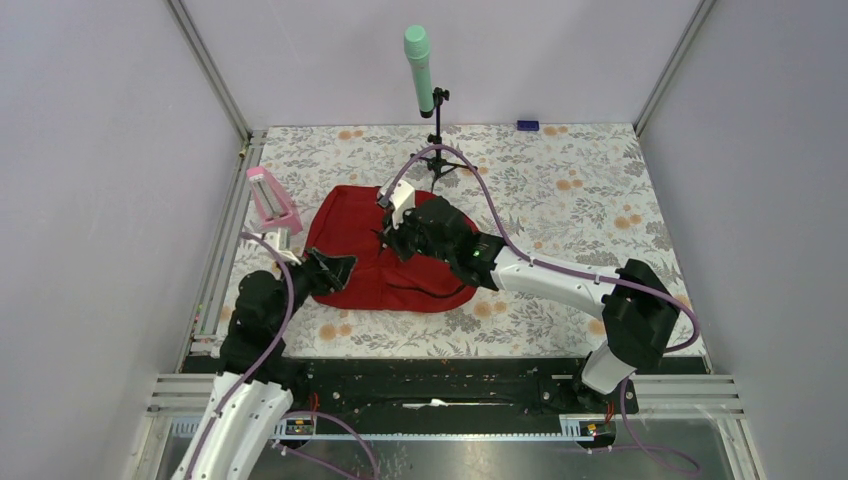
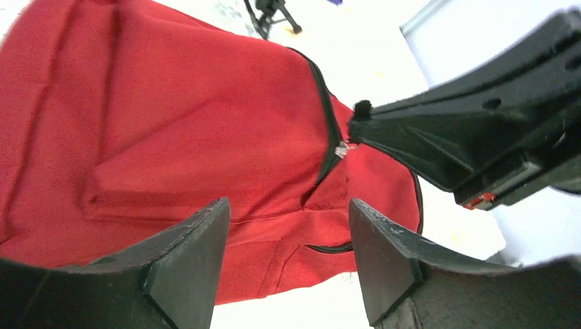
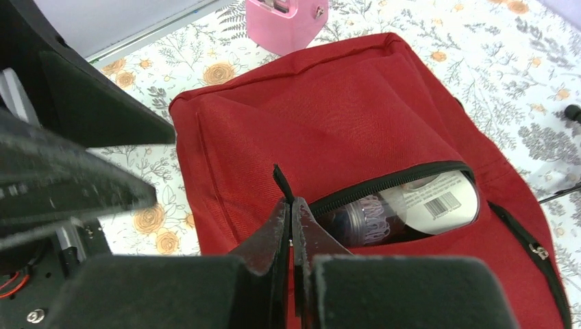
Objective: Pack the student bag
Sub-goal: Zip the student bag at the center of the board.
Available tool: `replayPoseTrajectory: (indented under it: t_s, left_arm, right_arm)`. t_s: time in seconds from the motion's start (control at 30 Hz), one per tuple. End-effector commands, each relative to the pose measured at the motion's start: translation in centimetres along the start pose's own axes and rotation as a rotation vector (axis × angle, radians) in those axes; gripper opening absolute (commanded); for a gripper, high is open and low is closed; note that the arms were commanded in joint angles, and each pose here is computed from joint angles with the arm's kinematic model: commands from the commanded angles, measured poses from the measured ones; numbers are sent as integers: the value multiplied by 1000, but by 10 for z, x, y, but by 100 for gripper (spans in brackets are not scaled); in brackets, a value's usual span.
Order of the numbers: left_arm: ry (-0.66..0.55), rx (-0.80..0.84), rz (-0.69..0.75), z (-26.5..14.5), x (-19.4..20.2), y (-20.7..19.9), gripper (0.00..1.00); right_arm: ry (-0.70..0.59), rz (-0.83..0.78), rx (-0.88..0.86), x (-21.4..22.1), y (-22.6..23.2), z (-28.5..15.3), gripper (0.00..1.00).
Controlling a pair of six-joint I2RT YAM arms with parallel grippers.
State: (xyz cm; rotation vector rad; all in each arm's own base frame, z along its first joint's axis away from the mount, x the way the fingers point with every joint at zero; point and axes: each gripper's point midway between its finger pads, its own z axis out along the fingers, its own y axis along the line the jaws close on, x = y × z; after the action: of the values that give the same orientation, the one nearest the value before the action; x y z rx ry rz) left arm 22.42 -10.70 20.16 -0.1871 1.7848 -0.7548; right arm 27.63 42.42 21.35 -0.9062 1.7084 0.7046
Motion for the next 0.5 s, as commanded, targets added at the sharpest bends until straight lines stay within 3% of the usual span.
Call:
replayPoseTrajectory:
  t_s: [0.0, 0.27, 0.47]
  left_arm:
    - [45, 182, 133, 9, 2, -44, 65]
    - [75, 126, 331, 31, 23, -62, 70]
    - [-3, 8, 423, 46, 9, -58, 70]
  right_arm:
    - [-162, 84, -14, -66, 4, -10, 0]
    - [-149, 117, -53, -68, 12, -13, 0]
    - [-143, 131, -70, -67, 15, -15, 0]
